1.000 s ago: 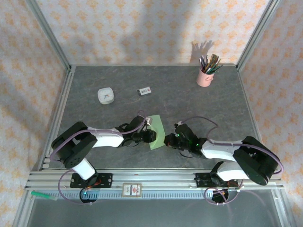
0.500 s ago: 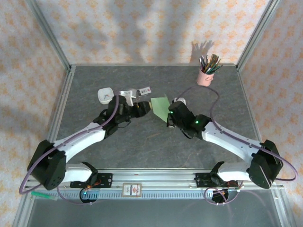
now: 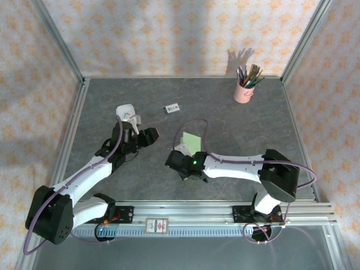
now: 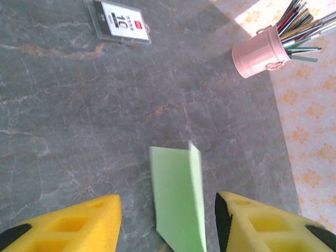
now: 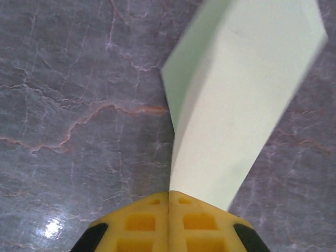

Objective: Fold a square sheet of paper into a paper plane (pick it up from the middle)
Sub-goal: Turn over the paper at the center of the table, then third fold the triangle at the center of the table.

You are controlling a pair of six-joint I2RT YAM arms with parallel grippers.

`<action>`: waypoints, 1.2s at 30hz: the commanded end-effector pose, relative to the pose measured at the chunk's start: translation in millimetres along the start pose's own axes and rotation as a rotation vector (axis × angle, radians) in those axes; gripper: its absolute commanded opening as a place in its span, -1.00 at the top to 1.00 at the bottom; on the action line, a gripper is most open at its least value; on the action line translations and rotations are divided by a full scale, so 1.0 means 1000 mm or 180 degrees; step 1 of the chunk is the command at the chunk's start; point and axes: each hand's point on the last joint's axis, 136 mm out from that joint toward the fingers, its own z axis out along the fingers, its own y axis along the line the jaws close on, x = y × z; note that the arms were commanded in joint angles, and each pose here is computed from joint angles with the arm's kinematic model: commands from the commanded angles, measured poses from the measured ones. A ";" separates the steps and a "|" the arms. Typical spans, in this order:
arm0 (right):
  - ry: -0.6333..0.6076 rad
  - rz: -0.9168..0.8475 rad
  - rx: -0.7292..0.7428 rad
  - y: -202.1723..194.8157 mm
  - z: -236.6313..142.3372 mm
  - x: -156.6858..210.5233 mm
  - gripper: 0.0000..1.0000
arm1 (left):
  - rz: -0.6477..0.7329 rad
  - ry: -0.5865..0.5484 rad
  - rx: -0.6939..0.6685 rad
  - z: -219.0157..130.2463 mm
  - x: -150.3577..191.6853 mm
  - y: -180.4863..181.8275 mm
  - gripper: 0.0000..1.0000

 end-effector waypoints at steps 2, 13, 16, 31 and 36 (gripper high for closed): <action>-0.0093 0.0177 -0.0299 0.012 -0.006 -0.004 1.00 | -0.0015 0.0243 0.0026 0.006 0.015 0.004 0.00; -0.0205 0.0261 -0.0759 0.022 -0.002 -0.003 0.97 | -0.0011 0.0559 0.0298 0.025 0.035 -0.019 0.16; -0.0258 0.0321 -0.0849 0.024 0.000 -0.004 0.95 | -0.0026 0.0739 0.0397 0.040 0.044 -0.033 0.27; -0.0389 0.0556 -0.0915 0.018 0.009 -0.006 0.94 | 0.0109 0.1312 0.0273 0.121 0.077 -0.045 0.40; -0.0411 0.0593 -0.0986 0.019 0.010 -0.010 0.90 | 0.0252 0.1449 0.0071 0.137 0.085 -0.032 0.40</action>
